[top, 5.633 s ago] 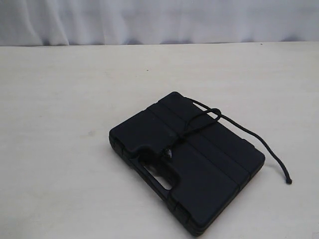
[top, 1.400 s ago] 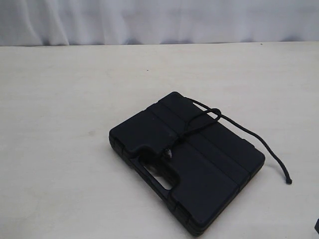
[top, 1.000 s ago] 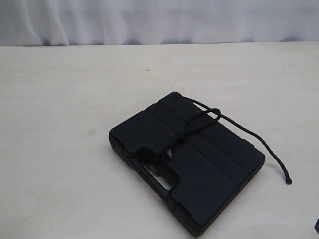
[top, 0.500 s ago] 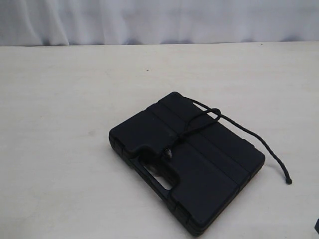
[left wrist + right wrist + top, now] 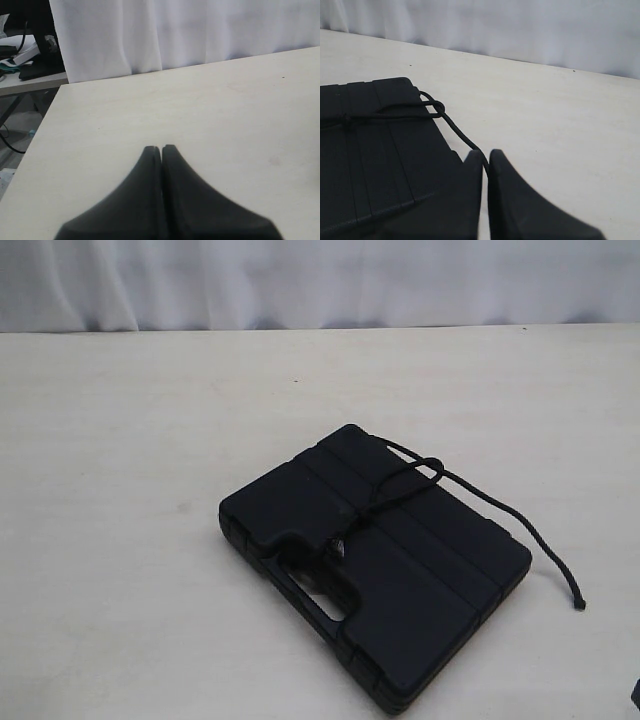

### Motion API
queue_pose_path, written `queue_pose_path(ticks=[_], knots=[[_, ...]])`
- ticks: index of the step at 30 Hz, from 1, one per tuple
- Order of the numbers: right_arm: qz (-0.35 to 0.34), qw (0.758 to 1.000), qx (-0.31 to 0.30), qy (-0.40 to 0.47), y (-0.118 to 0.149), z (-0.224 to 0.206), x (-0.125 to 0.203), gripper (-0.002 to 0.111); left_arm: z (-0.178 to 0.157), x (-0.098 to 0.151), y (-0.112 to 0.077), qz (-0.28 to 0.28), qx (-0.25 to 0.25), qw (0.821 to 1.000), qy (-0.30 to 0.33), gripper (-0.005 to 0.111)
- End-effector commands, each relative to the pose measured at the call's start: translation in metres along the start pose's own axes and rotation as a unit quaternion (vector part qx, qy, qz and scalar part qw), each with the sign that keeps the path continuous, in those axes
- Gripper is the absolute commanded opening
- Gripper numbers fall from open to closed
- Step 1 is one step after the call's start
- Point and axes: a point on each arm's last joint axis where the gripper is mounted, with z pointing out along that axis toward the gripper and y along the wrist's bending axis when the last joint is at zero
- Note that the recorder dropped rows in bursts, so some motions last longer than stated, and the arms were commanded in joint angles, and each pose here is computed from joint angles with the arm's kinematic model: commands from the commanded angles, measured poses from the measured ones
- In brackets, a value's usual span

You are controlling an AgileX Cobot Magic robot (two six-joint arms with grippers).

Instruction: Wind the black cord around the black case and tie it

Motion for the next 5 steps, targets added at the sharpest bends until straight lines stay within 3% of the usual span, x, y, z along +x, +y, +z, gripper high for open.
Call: queue_pose_path(ticks=[1, 5], knots=[[0.003, 1.000, 0.003, 0.001, -0.0003, 0.0000, 0.0010, 0.004, 0.0001, 0.0003, -0.0001, 0.001, 0.000, 1.000, -0.003, 0.000], [0.003, 1.000, 0.003, 0.001, -0.0003, 0.0000, 0.0010, 0.004, 0.0001, 0.0003, -0.0001, 0.001, 0.000, 1.000, -0.003, 0.000]])
